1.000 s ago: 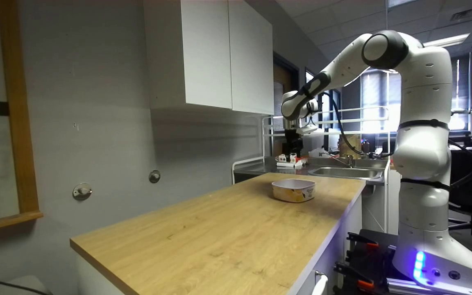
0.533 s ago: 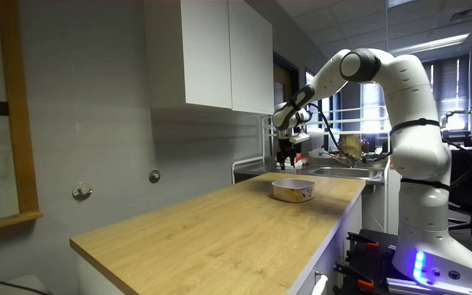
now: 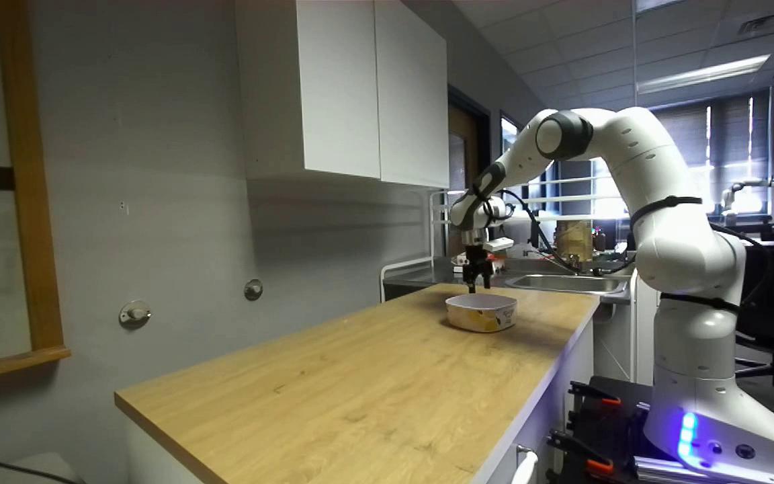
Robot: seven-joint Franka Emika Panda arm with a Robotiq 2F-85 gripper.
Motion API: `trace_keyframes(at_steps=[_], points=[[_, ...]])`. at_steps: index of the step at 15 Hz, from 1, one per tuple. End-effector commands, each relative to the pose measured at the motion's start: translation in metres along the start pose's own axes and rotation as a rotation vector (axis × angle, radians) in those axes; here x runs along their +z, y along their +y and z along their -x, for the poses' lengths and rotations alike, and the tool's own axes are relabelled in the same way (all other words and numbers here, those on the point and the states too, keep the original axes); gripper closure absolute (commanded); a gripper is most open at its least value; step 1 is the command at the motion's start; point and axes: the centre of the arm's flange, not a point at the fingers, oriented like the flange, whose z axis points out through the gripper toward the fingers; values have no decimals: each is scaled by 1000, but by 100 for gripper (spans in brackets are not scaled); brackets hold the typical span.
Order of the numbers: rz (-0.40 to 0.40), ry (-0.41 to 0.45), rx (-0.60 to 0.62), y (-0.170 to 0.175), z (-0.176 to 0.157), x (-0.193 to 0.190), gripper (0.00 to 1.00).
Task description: Pick up the marker from the table and put it in the bowl
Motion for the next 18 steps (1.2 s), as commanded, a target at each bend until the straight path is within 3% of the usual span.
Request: trace_keyframes(at_steps=[1,7,18], points=[[-36,-18,12,45,-5,23,0],[-62,-36,28,77,0,38,0],[-62,8,-52,81,-13,41,0]])
